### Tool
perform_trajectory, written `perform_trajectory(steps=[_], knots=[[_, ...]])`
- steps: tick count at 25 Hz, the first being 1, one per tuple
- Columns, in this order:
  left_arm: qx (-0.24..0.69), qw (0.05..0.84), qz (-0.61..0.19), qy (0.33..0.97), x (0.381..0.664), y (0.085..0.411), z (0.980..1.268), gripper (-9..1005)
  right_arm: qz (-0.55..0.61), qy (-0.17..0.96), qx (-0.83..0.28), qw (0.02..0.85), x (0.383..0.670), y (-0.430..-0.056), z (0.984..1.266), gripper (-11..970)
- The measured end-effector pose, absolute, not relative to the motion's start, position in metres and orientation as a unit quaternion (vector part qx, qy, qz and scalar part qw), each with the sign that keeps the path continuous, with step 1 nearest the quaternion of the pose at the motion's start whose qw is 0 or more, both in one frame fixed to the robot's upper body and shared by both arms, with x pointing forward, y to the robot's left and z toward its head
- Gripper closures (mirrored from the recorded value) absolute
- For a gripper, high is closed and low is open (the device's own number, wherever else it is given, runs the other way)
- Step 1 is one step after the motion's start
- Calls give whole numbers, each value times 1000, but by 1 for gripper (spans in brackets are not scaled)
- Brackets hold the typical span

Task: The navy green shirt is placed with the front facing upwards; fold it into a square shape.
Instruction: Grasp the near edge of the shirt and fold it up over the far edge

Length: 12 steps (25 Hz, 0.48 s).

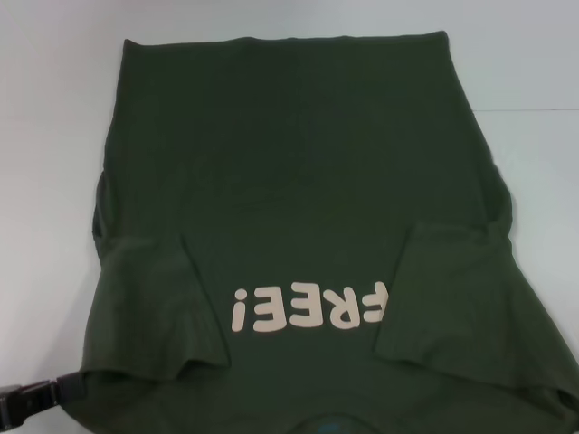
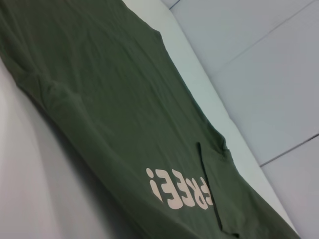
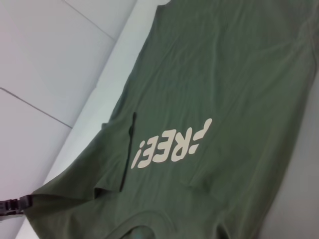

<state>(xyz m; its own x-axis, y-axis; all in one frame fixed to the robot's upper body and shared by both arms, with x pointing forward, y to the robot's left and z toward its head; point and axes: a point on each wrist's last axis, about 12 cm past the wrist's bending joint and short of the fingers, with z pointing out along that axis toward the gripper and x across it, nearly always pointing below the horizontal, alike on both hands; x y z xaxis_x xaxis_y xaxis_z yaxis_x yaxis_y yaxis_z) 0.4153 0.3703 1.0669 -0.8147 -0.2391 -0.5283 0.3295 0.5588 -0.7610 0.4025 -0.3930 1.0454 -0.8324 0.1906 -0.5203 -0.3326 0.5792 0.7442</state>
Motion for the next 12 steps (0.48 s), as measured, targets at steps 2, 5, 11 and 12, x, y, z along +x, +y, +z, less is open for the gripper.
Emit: perform_trajectory(steps=[2, 5, 11, 12], knots=[[22, 303, -473, 827, 411, 371, 1066, 963, 459, 839, -41, 288, 395, -395, 1045, 895], [11, 305, -478, 823, 405, 371, 1064, 962, 461, 837, -39, 292, 388, -397, 1045, 889], [22, 319, -489, 812, 427, 366, 1069, 962, 463, 828, -52, 312, 410, -392, 1052, 877], [26, 322, -490, 810, 435, 364, 1071, 962, 463, 826, -54, 317, 416, -391, 1054, 875]])
